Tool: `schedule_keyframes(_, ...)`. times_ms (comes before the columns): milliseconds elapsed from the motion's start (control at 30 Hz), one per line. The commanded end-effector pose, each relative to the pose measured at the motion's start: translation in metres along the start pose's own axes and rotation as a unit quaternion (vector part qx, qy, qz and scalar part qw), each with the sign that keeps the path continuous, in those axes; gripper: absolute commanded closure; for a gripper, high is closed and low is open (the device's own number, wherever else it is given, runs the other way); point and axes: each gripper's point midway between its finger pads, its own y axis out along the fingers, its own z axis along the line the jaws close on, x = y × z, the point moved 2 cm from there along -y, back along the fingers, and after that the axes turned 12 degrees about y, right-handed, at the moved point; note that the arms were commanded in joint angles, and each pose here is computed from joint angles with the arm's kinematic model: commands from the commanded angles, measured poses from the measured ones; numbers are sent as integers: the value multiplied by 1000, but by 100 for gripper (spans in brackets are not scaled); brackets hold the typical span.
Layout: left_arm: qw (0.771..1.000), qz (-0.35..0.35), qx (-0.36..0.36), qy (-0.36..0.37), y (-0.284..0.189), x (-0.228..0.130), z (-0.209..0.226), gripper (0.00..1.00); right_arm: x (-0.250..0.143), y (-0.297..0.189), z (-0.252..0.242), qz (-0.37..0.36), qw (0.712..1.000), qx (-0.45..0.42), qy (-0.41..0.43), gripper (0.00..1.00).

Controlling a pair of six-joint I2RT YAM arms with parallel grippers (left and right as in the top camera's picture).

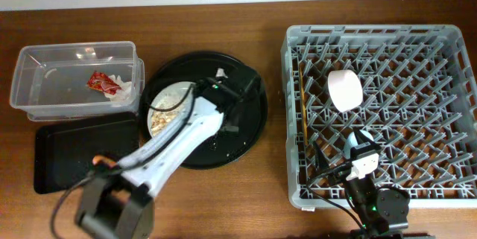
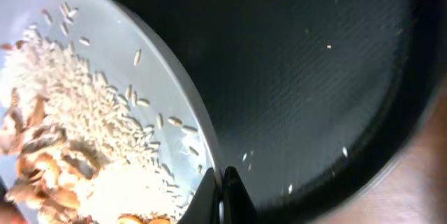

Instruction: Sort waste into correct bins and load items into the dishwasher rack

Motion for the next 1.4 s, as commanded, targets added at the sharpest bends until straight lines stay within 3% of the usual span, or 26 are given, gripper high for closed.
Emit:
schedule_keyframes(0,996,-30,24,-80,-45,-6,41,100,-3,0,-1,1,1000,0,1,2)
schedule_keyframes(200,979,58,22,-196,-43,-49,102,100,-3,0,-1,1,1000,1,1,2)
schedule_keyframes(367,962,61,-93,-248,-27,-54,147,100,-3,0,-1,1,1000,0,1,2)
schedule_keyframes(500,939,0,-220,-263,-30,-44,164,100,-3,0,-1,1,1000,1,1,2)
schedule_keyframes(667,921,-44,-257,-290,-37,-55,185,99,-3,0,-1,1,1000,1,1,2)
schedule_keyframes(800,893,-125,-317,-295,-56,-67,197,100,-3,0,-1,1,1000,1,1,2)
schedule_keyframes(1067,830,-268,-330,-362,-84,-115,222,100,-3,0,-1,1,1000,1,1,2)
schedule_keyframes(1367,763,-422,-368,-321,-117,-130,225,99,-3,0,-1,1,1000,0,1,2)
